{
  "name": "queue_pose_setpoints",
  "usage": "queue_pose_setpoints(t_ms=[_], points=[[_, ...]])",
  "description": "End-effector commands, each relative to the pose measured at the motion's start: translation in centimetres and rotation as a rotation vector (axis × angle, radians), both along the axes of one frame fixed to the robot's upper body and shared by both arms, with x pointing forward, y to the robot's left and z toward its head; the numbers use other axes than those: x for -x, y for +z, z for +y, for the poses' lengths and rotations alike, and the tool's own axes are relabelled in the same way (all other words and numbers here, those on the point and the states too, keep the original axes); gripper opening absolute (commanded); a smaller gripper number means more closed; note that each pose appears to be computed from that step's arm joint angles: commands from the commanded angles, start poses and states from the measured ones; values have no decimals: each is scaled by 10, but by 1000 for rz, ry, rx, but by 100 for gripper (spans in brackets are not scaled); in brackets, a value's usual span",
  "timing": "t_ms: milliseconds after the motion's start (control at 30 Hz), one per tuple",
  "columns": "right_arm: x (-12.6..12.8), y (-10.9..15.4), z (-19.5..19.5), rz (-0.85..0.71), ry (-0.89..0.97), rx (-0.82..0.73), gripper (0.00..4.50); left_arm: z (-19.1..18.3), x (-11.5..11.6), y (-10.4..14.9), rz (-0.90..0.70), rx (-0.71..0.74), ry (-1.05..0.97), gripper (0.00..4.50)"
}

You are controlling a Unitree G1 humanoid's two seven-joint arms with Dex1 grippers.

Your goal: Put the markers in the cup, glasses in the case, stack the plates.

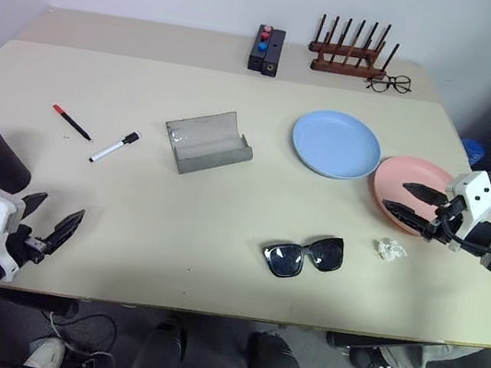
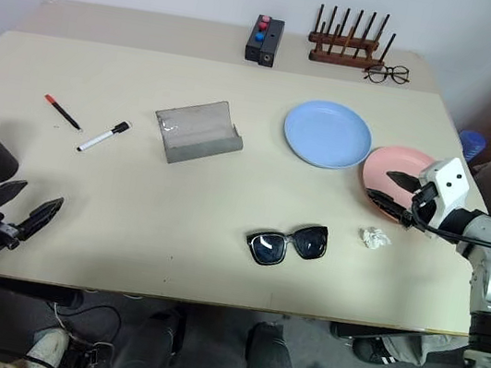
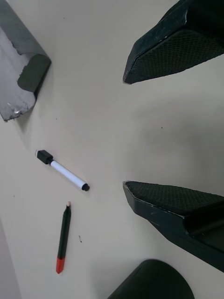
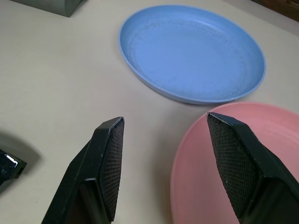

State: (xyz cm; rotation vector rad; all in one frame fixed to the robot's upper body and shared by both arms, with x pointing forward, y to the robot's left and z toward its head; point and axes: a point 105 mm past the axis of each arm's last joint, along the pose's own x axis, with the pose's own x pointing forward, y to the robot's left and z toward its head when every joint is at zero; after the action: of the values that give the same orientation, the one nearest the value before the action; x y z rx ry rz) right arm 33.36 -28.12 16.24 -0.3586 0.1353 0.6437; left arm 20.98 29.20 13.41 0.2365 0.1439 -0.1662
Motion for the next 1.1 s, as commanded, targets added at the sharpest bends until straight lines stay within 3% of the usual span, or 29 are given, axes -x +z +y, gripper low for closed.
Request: queue_pose_setpoints(t_ms=[33, 367, 600, 767, 900, 1100], points=[[-1, 16, 3, -52, 15, 29, 286, 1, 1, 12, -48, -22, 1, 336], [-6, 20, 19, -82, 43, 18, 286, -2, -12, 19, -75, -20, 2, 336], [-13, 31, 54, -153, 108, -22, 286, -15, -29, 15, -31, -4, -15, 336], [-5, 35, 83, -193, 174, -62, 286, -22, -61, 13, 45, -25, -9, 336], [11, 39, 128, -218, 272, -128, 286, -23, -98, 24, 83, -48, -27, 444], [36, 34, 187, -191, 406, -232, 286, -12, -147, 38, 160, -8, 52, 444]])
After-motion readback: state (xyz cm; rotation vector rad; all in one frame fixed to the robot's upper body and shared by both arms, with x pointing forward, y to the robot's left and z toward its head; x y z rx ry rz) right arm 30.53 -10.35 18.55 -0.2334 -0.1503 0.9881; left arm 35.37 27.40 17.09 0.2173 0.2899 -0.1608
